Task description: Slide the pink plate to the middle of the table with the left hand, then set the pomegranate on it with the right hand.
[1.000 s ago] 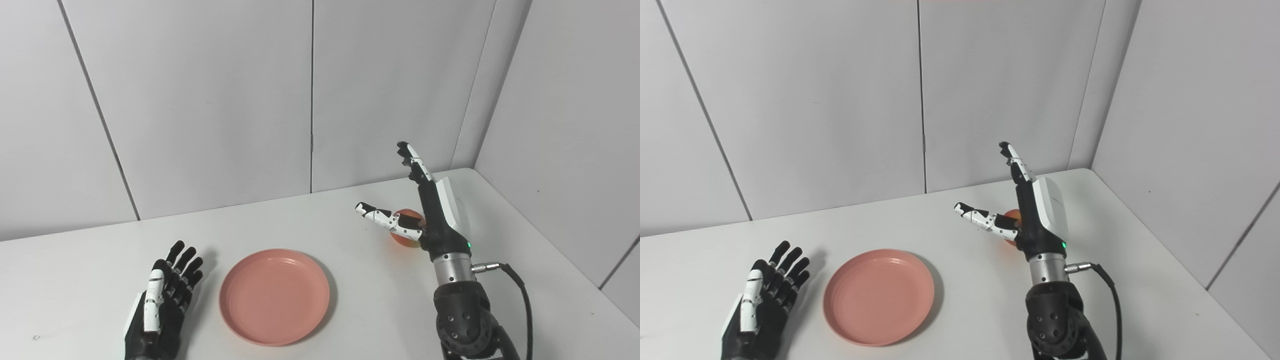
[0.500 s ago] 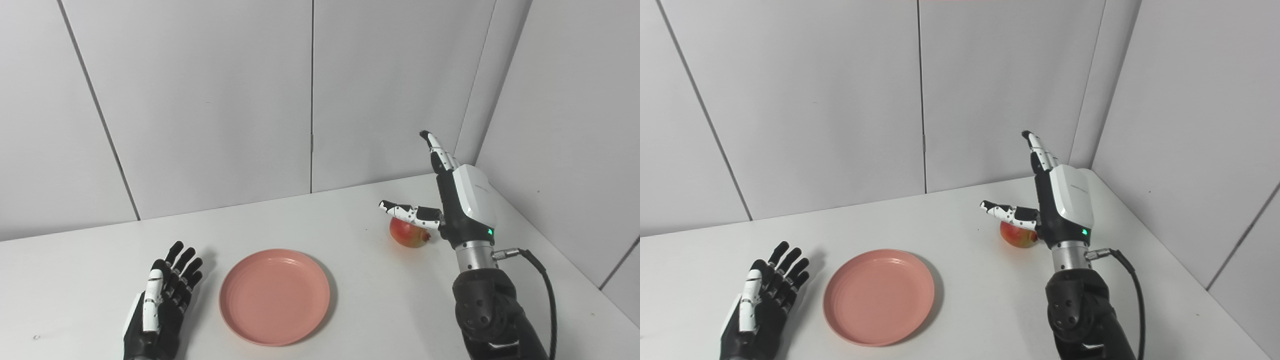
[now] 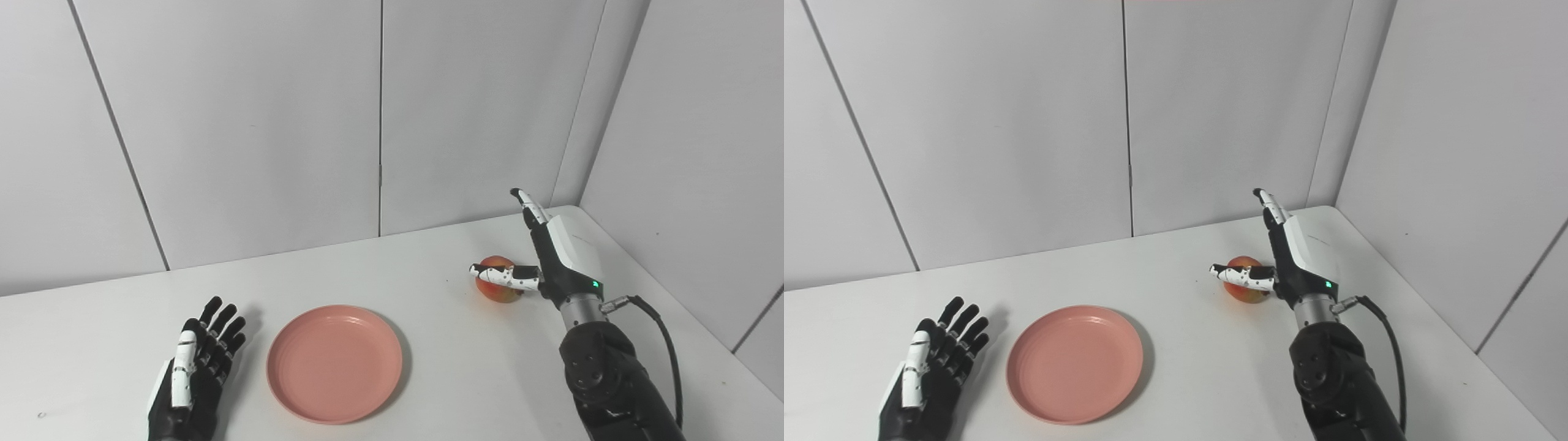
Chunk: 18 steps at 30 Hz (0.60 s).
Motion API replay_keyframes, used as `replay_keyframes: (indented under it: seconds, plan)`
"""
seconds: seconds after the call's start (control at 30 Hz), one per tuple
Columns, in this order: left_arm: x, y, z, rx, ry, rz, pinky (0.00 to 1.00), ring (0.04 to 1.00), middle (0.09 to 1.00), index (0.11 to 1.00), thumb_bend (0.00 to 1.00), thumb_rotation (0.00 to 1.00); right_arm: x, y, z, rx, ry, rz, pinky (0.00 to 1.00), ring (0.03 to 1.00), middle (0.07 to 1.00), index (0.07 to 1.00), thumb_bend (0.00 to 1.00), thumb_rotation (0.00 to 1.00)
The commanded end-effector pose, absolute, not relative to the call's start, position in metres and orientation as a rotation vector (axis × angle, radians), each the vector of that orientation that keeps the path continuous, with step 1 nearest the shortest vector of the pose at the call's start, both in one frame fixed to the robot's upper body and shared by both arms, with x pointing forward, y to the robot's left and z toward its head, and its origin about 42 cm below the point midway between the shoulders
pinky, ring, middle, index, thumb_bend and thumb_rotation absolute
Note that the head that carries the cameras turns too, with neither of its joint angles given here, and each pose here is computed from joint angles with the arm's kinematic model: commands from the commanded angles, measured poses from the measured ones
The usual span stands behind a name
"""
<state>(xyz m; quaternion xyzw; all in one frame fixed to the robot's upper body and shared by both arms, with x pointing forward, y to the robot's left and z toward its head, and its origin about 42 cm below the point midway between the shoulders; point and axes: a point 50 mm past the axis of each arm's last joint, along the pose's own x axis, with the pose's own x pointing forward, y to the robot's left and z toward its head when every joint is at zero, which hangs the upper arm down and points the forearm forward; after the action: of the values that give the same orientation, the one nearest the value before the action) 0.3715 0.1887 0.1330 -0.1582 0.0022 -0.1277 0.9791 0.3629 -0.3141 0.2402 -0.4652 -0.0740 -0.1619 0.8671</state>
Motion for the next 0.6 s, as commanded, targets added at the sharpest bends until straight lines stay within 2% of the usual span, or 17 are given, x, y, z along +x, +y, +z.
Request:
replay_keyframes:
  seconds: [0.0, 0.57]
  plan:
    - [0.369, 0.191, 0.128, -0.32, 0.041, -0.247, 0.96, 0.924, 0.943, 0.934, 0.35, 1.0, 0.371, -0.32, 0.262, -0.987, -0.201, -0.361, 0.74, 0.858, 0.922, 0.918, 0.97, 0.41]
    - [0.369, 0.192, 0.128, -0.309, 0.031, -0.257, 0.96, 0.93, 0.941, 0.93, 0.36, 1.0, 0.392, -0.331, 0.245, -1.016, -0.056, -0.259, 0.78, 0.883, 0.928, 0.939, 0.98, 0.44]
